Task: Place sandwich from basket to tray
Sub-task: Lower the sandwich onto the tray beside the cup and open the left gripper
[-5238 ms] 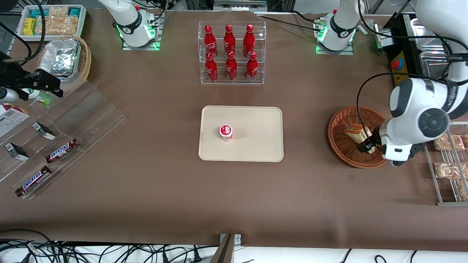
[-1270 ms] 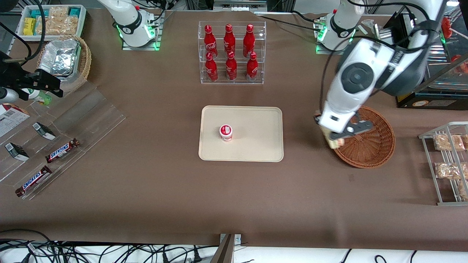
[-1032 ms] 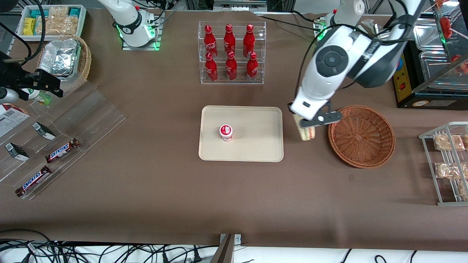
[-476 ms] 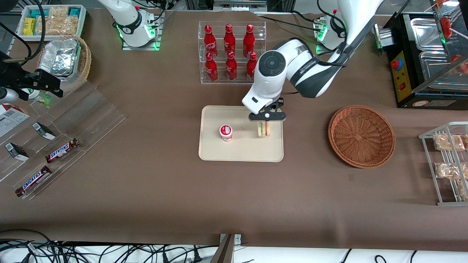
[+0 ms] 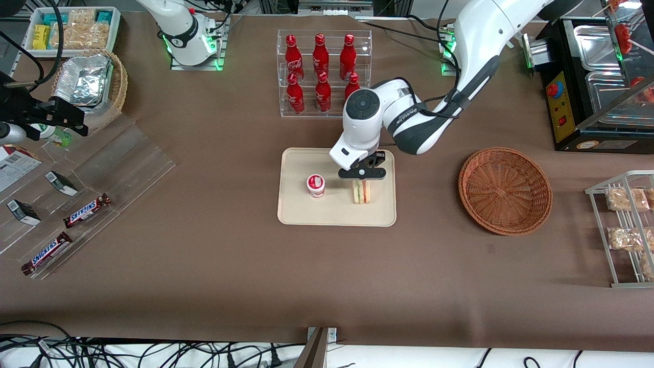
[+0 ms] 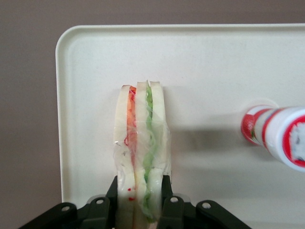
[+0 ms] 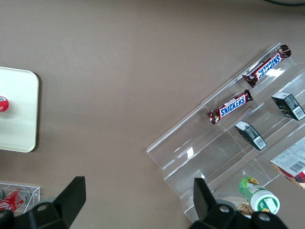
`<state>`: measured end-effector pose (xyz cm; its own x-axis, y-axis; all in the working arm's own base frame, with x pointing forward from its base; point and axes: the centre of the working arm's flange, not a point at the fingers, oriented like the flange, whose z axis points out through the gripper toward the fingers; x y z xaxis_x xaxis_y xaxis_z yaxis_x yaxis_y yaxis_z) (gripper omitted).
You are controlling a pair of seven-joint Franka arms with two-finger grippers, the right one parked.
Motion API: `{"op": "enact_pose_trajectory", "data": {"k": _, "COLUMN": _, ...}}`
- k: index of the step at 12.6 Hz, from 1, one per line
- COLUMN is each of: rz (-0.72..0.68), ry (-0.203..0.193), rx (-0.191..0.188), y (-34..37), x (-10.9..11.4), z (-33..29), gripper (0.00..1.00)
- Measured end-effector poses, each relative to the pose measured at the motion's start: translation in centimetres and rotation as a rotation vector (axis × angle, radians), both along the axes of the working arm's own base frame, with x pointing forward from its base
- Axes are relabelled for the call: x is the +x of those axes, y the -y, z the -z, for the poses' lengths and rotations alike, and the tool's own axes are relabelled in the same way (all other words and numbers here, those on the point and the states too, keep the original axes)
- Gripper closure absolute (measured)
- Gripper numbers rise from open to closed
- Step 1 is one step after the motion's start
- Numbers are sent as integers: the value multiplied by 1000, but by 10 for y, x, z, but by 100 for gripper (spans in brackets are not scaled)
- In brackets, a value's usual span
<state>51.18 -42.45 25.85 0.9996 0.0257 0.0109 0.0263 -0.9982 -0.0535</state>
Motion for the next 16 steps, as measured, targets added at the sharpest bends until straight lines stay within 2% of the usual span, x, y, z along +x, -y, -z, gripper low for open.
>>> {"op": "enact_pose_trajectory", "data": {"k": 7, "rz": 5, "ry": 23, "rx": 11, "y": -4, "x": 5, "z": 4, "gripper": 66}}
{"op": "enact_pose_trajectory", "data": {"k": 10, "rz": -3, "ry": 23, "rx": 6, "y": -4, "x": 5, "z": 6, "gripper": 63}}
{"op": "enact_pose_trajectory", "data": {"k": 12, "rz": -13, "ry": 22, "rx": 6, "y": -4, "x": 6, "z": 9, "gripper": 46}}
{"op": "enact_pose_trajectory", "data": {"k": 13, "rz": -14, "ry": 21, "rx": 5, "y": -5, "x": 6, "z": 10, "gripper": 46}}
{"op": "enact_pose_trajectory", "data": {"k": 14, "rz": -14, "ry": 20, "rx": 5, "y": -5, "x": 6, "z": 11, "gripper": 40}}
{"op": "enact_pose_trajectory", "data": {"k": 16, "rz": -15, "ry": 19, "rx": 4, "y": -5, "x": 6, "z": 12, "gripper": 19}}
